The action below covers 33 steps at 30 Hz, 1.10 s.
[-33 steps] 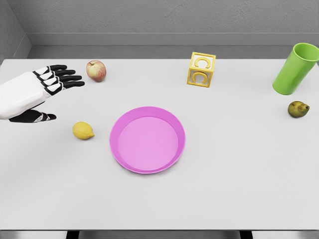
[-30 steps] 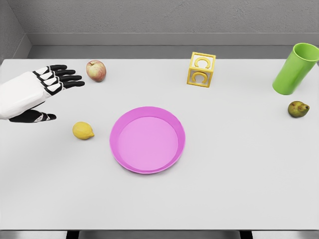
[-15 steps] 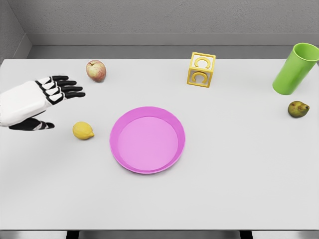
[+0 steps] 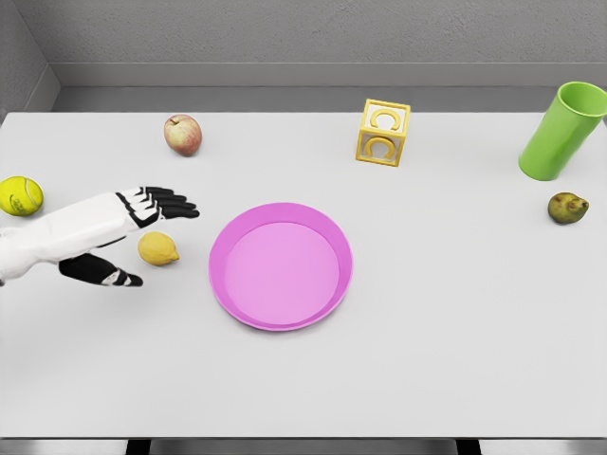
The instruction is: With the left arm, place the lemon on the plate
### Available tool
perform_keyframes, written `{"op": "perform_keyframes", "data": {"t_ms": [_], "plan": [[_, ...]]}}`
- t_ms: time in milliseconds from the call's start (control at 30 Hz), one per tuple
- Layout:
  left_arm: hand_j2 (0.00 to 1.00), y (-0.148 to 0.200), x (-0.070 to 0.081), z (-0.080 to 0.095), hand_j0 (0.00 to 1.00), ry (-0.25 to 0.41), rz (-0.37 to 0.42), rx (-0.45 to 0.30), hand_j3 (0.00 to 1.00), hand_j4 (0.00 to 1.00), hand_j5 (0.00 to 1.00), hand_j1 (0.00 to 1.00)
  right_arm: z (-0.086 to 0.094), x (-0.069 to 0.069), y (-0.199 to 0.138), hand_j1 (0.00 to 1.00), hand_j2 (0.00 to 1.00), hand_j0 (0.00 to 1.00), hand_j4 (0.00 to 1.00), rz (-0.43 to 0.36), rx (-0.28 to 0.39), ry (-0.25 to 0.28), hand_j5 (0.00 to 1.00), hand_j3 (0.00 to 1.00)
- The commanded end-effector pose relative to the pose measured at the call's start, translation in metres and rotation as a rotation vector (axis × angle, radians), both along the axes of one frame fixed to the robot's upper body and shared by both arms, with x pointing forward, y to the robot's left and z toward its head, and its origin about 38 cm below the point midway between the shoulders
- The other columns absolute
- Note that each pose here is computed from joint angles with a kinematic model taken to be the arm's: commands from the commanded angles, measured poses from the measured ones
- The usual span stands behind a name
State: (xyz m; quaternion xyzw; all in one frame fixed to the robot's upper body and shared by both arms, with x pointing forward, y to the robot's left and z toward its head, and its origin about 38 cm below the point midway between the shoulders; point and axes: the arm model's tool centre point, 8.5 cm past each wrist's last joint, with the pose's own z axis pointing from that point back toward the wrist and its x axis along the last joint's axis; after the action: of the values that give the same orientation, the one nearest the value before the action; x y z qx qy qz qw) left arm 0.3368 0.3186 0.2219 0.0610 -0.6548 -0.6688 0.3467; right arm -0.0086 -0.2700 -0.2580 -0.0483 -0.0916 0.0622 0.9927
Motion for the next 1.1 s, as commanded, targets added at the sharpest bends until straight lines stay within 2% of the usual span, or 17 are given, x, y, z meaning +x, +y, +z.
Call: {"op": "perform_keyframes", "data": {"t_ms": [0, 133, 167, 300, 433, 667, 733, 900, 1067], "plan": [[1.00, 0.003, 0.006, -0.007, 1.00, 0.083, 0.084, -0.017, 1.00, 1.00, 1.00, 1.00, 0.000, 0.000, 0.000, 1.00, 1.00, 1.00, 1.00, 0.000, 0.000, 0.000, 1.00, 1.00], [1.00, 0.016, 0.016, -0.013, 1.00, 0.153, 0.236, 0.022, 1.00, 1.00, 1.00, 1.00, 0.000, 0.000, 0.000, 1.00, 1.00, 1.00, 1.00, 0.000, 0.000, 0.000, 1.00, 1.00], [1.00, 0.017, 0.017, -0.014, 1.00, 0.159, 0.250, 0.027, 1.00, 1.00, 1.00, 1.00, 0.000, 0.000, 0.000, 1.00, 1.00, 1.00, 1.00, 0.000, 0.000, 0.000, 1.00, 1.00], [1.00, 0.014, 0.014, -0.023, 1.00, 0.165, 0.242, 0.068, 1.00, 1.00, 1.00, 1.00, 0.000, 0.000, 0.000, 1.00, 1.00, 1.00, 1.00, 0.000, 0.000, 0.000, 1.00, 1.00], [1.00, 0.004, 0.014, -0.032, 1.00, 0.184, 0.228, 0.041, 1.00, 1.00, 1.00, 1.00, 0.000, 0.000, 0.000, 1.00, 1.00, 1.00, 1.00, 0.000, 0.000, 0.000, 1.00, 1.00], [1.00, 0.003, 0.020, -0.054, 1.00, 0.249, 0.289, 0.016, 1.00, 1.00, 1.00, 1.00, 0.000, 0.000, 0.000, 1.00, 1.00, 1.00, 1.00, 0.000, 0.000, 0.000, 1.00, 1.00], [0.97, 0.004, 0.021, -0.059, 0.97, 0.259, 0.299, 0.006, 0.97, 0.97, 0.97, 0.97, 0.000, 0.000, 0.000, 1.00, 1.00, 1.00, 1.00, 0.000, 0.000, 0.000, 1.00, 1.00], [0.94, 0.004, 0.033, -0.068, 0.94, 0.249, 0.334, 0.010, 0.94, 0.94, 0.94, 0.94, 0.000, 0.000, 0.000, 1.00, 1.00, 1.00, 1.00, 0.000, 0.000, 0.000, 1.00, 1.00], [0.92, 0.004, 0.033, -0.072, 0.92, 0.259, 0.335, 0.011, 0.92, 0.92, 0.92, 0.92, 0.000, 0.000, 0.000, 1.00, 1.00, 1.00, 1.00, 0.000, 0.000, 0.000, 1.00, 1.00]]}}
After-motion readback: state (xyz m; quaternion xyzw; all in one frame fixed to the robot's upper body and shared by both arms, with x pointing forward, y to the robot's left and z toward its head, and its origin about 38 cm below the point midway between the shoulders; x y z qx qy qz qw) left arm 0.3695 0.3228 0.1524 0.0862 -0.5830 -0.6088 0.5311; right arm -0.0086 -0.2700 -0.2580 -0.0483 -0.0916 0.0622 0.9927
